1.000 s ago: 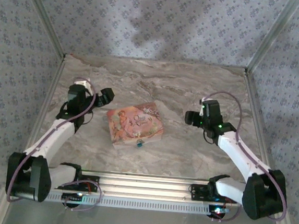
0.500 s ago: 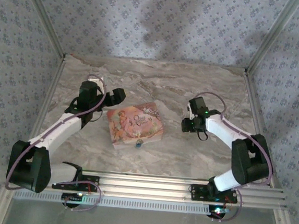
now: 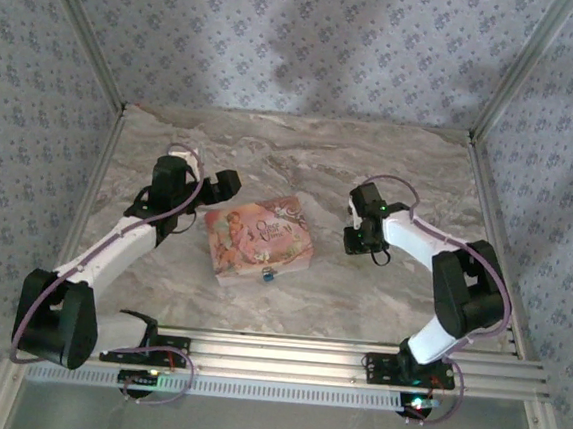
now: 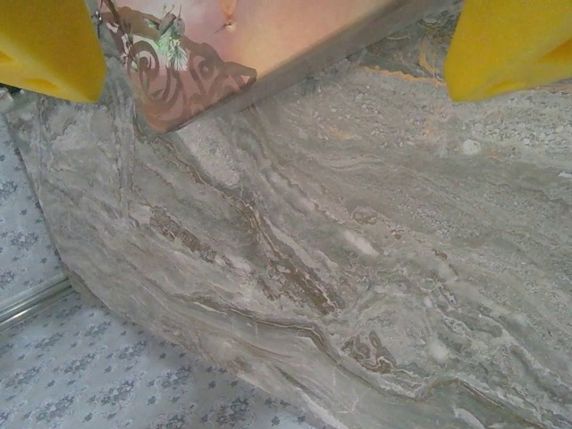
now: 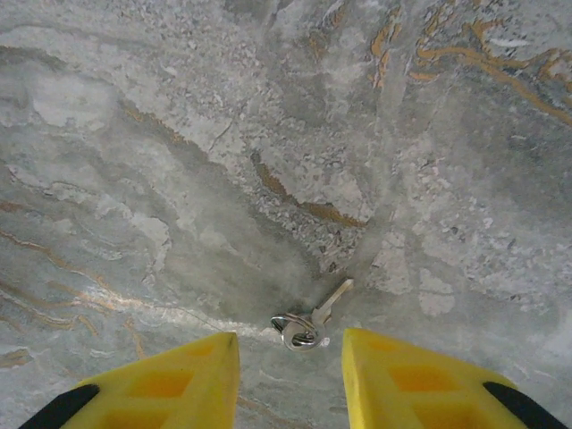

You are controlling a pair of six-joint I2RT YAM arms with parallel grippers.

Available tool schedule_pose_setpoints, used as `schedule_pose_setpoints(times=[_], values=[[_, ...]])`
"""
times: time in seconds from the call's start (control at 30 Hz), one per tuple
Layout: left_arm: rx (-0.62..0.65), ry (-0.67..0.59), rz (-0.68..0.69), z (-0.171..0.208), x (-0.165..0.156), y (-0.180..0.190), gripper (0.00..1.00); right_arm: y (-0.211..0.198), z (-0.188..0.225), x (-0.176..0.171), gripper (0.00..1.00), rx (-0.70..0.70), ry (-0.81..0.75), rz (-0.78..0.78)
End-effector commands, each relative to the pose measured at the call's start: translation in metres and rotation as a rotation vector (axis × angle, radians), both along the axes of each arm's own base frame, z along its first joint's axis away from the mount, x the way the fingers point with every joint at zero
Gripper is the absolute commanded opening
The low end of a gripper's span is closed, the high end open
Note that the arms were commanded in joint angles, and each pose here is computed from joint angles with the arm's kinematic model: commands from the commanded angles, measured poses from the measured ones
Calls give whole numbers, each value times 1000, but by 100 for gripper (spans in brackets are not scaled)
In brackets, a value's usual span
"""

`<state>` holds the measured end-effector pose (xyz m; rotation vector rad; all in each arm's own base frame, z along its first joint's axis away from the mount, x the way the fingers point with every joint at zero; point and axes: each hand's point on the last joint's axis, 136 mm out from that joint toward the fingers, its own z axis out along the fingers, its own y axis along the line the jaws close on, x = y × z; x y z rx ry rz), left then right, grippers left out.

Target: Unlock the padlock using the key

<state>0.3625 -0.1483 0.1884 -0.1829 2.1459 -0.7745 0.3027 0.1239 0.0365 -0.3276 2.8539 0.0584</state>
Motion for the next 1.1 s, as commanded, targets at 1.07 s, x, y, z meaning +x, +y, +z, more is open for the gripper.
schedule_pose_setpoints(times=[1.07], values=[[30, -45, 16, 19, -2, 5, 98, -1, -17, -8, 20, -92, 142, 8]])
